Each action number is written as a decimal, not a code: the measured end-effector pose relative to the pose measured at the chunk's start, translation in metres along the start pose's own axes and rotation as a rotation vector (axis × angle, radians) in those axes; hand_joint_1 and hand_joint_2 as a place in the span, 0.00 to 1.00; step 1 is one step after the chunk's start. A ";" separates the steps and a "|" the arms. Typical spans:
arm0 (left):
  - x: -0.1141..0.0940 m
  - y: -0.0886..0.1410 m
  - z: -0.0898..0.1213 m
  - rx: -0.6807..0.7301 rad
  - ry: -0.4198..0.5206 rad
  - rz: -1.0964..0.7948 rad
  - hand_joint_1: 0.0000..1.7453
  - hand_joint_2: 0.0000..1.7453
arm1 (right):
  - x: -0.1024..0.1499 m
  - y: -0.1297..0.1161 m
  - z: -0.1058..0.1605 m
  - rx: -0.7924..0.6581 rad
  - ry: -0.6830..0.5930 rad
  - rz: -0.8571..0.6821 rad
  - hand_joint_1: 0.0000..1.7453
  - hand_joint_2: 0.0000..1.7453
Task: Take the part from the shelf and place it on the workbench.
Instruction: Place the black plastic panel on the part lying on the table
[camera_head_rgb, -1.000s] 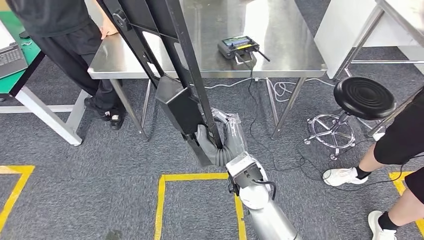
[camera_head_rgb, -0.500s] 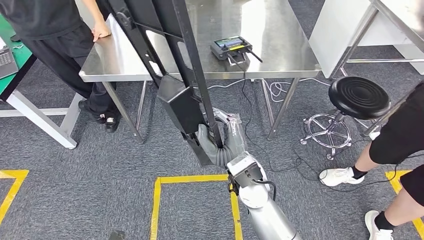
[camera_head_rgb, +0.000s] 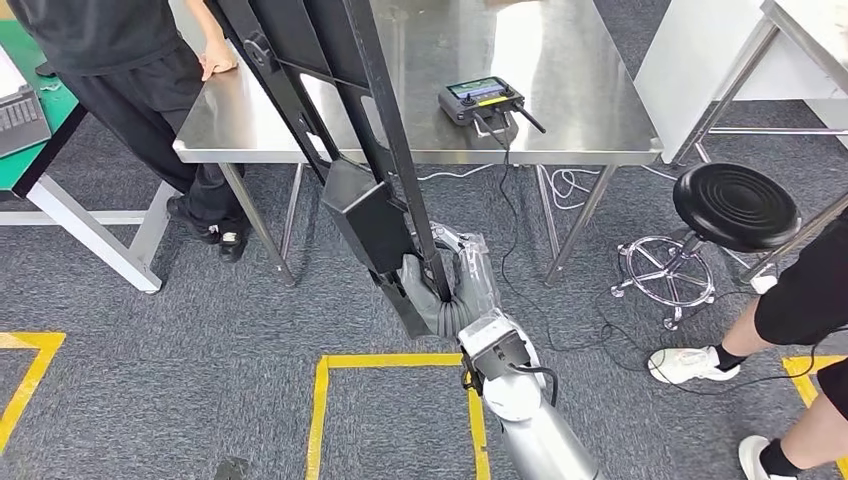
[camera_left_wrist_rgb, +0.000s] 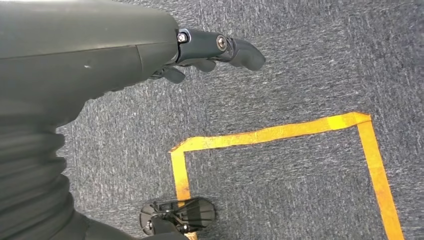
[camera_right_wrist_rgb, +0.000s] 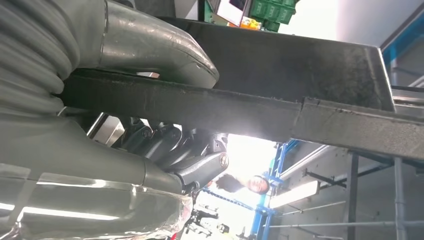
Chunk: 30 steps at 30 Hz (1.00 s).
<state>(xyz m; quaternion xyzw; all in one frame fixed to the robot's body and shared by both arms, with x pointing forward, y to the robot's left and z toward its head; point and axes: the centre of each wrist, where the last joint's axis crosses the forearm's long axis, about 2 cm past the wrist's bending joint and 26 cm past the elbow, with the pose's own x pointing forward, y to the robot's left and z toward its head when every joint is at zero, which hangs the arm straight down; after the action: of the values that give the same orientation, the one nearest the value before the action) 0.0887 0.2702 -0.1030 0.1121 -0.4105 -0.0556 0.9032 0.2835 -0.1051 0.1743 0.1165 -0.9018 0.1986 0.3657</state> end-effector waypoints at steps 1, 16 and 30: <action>0.000 0.000 0.000 0.000 0.000 0.000 0.00 1.00 | 0.000 0.001 0.000 -0.001 0.001 0.002 1.00 1.00; -0.025 0.016 0.015 0.054 0.034 -0.003 0.00 1.00 | 0.017 0.032 -0.014 0.033 -0.016 -0.048 1.00 1.00; -0.026 0.016 0.015 0.080 0.031 0.018 0.00 1.00 | 0.015 0.032 -0.017 0.046 -0.011 -0.072 1.00 1.00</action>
<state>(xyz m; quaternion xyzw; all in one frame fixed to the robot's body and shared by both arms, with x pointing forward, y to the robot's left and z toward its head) 0.0607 0.2888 -0.1082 0.1452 -0.3993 -0.0292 0.9048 0.2715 -0.0697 0.1874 0.1581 -0.8942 0.2052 0.3651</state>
